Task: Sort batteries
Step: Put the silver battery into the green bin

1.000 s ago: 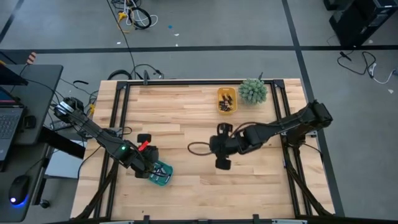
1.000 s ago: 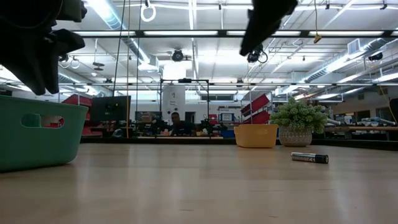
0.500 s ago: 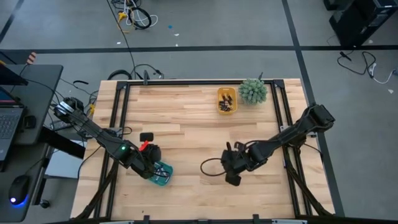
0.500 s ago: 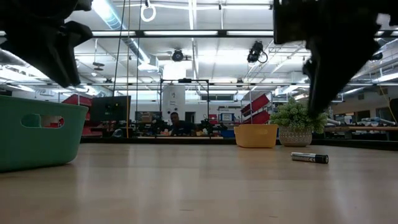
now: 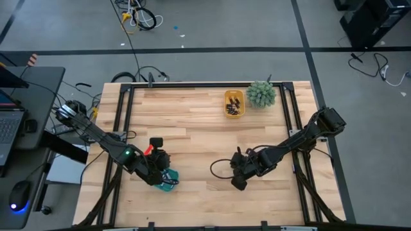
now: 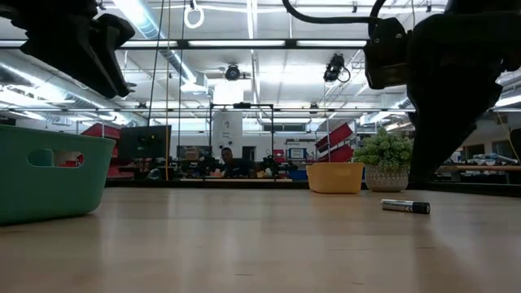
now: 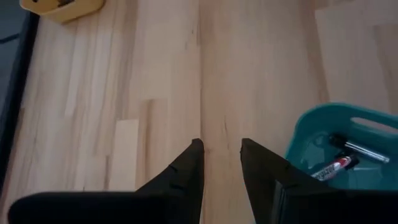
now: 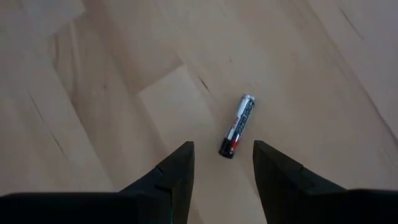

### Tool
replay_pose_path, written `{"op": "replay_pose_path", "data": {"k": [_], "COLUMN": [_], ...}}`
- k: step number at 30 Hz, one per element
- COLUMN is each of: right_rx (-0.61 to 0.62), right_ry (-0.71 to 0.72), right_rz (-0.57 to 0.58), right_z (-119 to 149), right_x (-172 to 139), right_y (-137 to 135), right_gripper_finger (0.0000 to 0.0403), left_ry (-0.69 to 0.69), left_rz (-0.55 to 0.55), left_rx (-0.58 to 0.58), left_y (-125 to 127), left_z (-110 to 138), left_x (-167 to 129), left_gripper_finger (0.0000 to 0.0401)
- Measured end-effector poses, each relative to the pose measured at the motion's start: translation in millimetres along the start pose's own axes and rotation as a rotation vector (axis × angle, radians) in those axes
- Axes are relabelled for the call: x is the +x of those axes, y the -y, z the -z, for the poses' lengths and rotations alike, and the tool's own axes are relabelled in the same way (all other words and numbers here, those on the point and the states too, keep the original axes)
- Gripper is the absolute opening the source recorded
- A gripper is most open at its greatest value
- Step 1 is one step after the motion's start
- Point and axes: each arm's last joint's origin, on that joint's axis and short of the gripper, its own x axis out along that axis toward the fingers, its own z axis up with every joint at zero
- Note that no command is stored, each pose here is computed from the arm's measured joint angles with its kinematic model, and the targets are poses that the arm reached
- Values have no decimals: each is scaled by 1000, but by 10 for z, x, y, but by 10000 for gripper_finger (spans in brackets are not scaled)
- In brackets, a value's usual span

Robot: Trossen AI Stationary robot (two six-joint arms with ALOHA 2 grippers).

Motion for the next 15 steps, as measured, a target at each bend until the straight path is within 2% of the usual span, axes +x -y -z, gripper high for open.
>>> {"op": "replay_pose_path", "data": {"k": [7,11,15], "right_rx": [0,-32,-73], "right_ry": [53,37,31], "right_rz": [20,76,84], "right_z": [-20,4,24], "right_x": [15,191,379], "right_y": [-6,9,-23], "right_gripper_finger": [149,149,149], "left_ry": [29,78,112], "left_rz": [-24,-50,-65], "left_rx": [13,34,59], "left_y": [-1,2,3], "left_z": [-23,-68,-104], "left_x": [0,-2,-2], "left_gripper_finger": [103,103,103]}}
